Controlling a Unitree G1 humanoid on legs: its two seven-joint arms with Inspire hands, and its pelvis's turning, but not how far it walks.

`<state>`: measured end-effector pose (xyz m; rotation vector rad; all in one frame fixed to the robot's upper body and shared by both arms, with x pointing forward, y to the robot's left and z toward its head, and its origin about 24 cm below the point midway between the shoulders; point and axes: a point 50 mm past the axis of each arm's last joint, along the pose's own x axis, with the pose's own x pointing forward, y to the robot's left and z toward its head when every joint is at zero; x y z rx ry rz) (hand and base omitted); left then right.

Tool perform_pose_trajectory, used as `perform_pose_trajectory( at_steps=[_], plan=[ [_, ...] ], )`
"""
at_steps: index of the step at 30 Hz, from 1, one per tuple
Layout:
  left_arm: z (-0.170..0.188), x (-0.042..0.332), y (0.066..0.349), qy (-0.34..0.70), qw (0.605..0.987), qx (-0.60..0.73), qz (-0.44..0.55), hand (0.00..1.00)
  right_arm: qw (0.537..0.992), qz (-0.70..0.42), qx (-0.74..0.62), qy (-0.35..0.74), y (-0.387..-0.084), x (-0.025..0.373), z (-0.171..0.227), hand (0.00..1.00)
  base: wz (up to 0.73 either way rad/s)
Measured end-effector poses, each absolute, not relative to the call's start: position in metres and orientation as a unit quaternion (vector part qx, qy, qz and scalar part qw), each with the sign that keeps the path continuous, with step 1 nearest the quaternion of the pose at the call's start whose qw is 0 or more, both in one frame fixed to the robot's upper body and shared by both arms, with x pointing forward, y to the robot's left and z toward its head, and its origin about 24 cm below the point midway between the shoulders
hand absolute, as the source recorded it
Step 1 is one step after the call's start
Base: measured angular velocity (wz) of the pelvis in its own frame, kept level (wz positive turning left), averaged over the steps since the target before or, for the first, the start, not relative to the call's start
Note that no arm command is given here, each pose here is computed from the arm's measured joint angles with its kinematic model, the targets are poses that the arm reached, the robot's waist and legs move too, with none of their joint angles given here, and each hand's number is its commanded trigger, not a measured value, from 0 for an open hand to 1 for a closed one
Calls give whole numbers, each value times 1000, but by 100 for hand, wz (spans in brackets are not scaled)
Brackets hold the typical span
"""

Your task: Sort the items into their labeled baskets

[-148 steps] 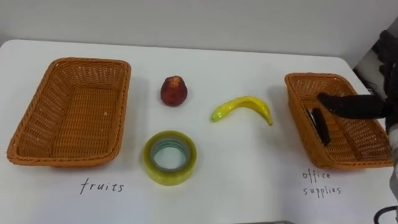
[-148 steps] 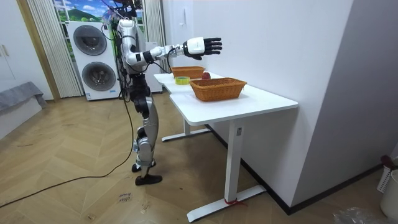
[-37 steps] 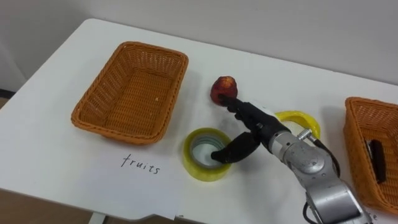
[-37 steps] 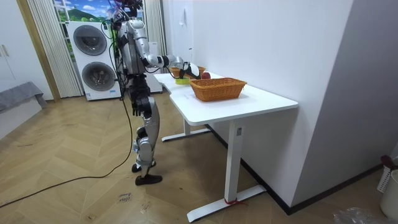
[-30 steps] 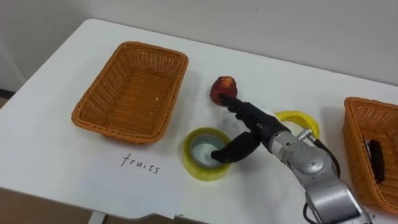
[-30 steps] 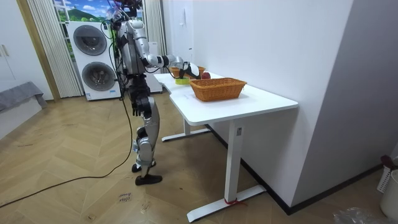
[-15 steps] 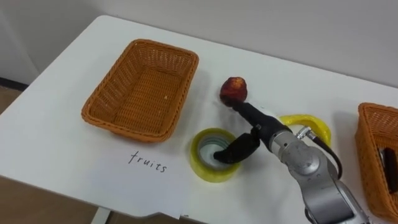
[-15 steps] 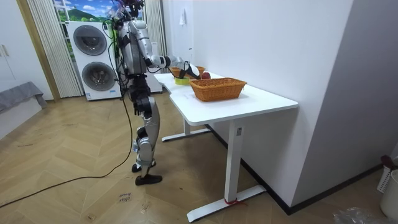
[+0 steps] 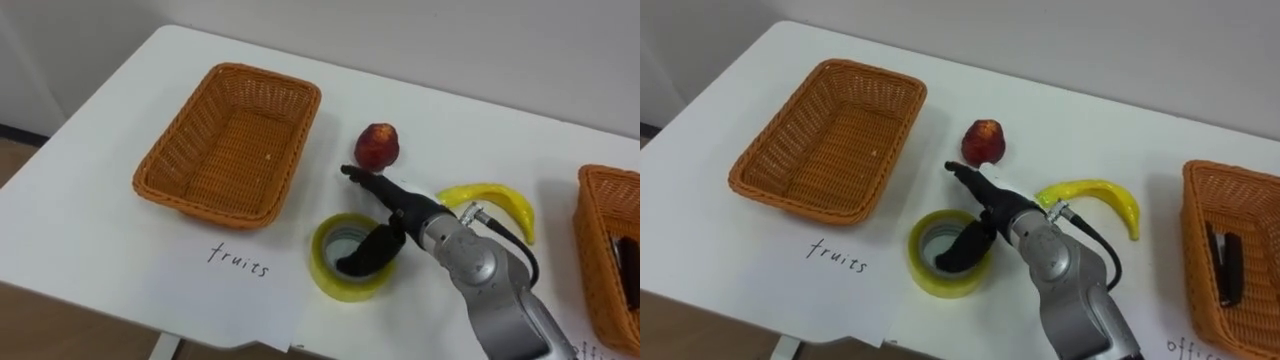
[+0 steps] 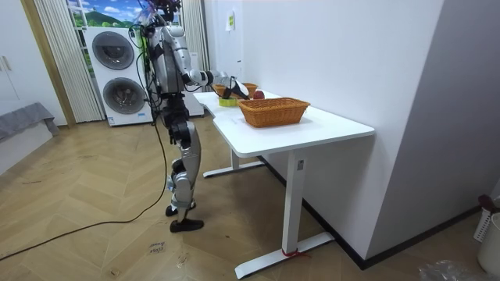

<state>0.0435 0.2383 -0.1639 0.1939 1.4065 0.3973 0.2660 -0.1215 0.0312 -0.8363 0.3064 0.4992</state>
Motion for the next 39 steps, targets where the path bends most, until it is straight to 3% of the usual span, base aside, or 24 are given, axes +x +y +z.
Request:
perform_pose_trajectory(
  at_steps=[39],
  plan=[
    [-162,51,242,628,748,85,195,0,875,255,-382,157,-126,274,33,100,0]
  ],
)
